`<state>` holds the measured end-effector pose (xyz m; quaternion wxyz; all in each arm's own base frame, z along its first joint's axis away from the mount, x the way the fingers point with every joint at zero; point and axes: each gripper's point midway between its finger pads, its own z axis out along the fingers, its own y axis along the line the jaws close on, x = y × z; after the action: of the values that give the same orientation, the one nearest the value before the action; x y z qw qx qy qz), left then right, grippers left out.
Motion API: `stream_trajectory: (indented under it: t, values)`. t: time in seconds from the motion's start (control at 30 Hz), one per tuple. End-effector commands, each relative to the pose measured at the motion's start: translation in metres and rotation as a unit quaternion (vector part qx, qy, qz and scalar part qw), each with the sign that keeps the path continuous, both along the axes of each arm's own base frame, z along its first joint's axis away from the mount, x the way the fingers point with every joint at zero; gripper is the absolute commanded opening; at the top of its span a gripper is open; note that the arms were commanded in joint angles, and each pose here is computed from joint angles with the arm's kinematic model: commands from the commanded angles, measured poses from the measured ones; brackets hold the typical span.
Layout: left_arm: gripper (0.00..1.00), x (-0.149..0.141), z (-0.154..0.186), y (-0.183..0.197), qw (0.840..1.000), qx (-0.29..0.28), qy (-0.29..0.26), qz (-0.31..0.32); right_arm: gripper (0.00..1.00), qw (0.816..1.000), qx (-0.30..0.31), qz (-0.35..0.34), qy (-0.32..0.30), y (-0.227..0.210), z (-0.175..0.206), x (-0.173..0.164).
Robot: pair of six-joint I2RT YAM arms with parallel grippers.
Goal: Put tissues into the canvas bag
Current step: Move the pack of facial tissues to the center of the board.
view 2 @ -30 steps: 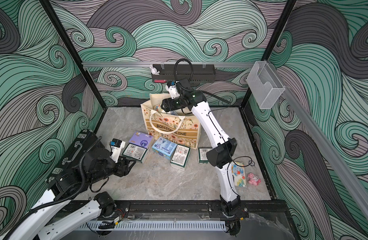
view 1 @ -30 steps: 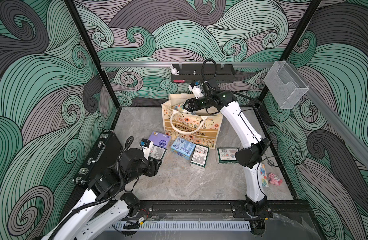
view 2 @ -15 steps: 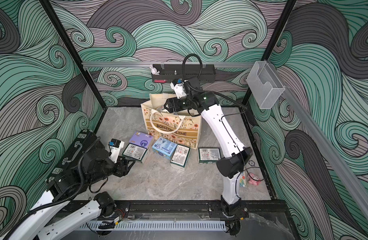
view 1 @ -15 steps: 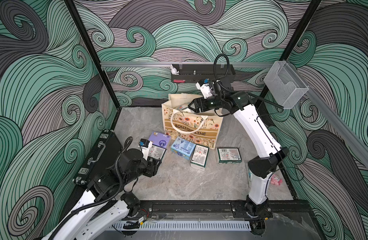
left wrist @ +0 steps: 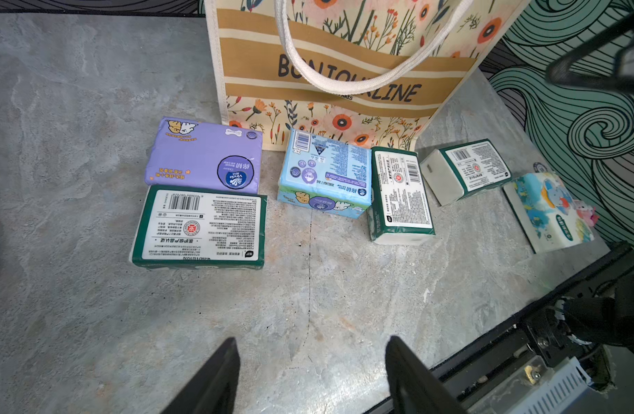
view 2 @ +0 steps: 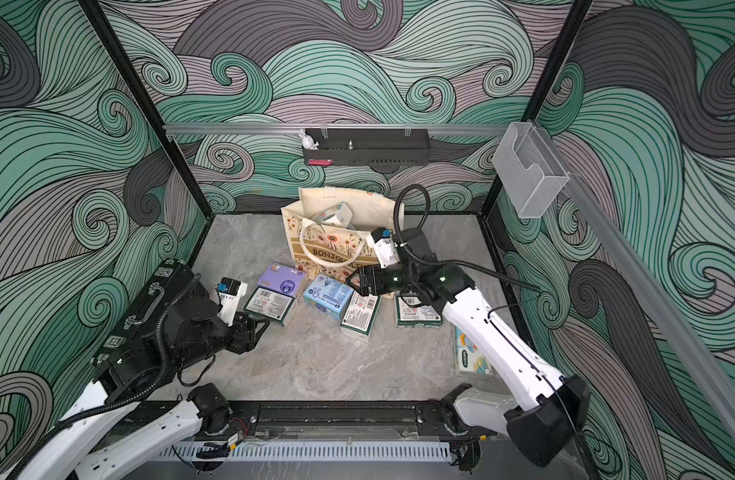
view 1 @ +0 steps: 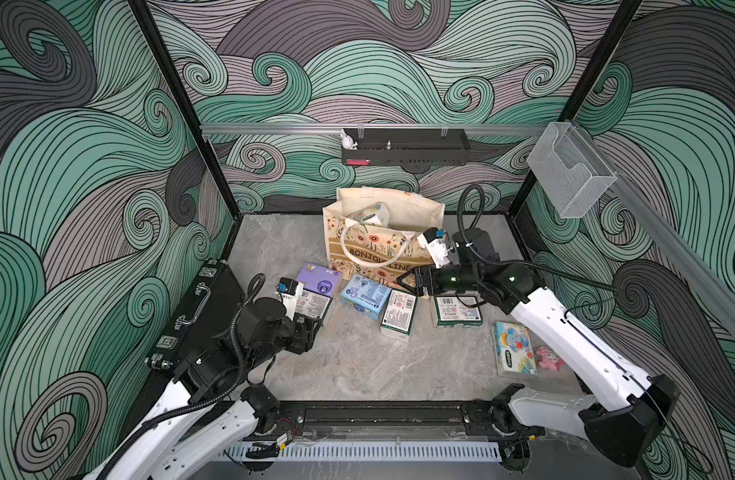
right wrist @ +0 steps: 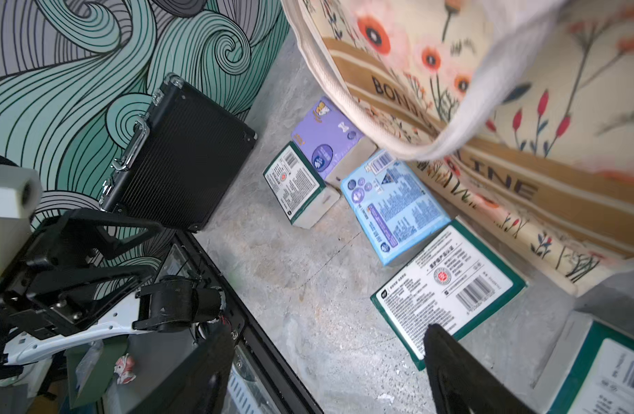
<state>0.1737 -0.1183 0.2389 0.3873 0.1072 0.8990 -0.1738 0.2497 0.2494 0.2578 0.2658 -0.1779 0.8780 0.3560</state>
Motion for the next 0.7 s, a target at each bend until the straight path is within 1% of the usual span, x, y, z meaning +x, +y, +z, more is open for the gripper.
stream_trajectory:
  t: [0.0,0.13,0.33,0.5,0.63,0.67]
  values:
    - [0.68,0.003,-0.007,-0.005,1.0,0.003,0.016,-0.005,0.83,0.999,0.037,-0.005,0.023,0.015,-0.011,-0.012]
    - [0.69,0.005,-0.015,-0.013,0.999,0.011,0.037,-0.017,0.84,0.998,0.032,-0.002,0.046,0.032,-0.026,-0.028]
    - [0.73,0.002,-0.019,-0.028,0.997,-0.008,0.046,-0.054,0.85,0.996,0.054,-0.012,0.069,0.057,-0.028,-0.038]
    - [0.74,-0.003,-0.016,-0.035,0.996,-0.021,0.044,-0.078,0.86,0.996,0.037,-0.022,0.077,0.062,-0.039,-0.051]
    - [0.75,-0.003,-0.015,-0.034,0.996,-0.022,0.036,-0.078,0.87,0.995,0.027,-0.022,0.093,0.062,-0.054,-0.059]
    - [0.75,-0.002,-0.016,-0.033,0.996,-0.018,0.037,-0.075,0.87,0.995,0.034,-0.021,0.088,0.064,-0.054,-0.058]
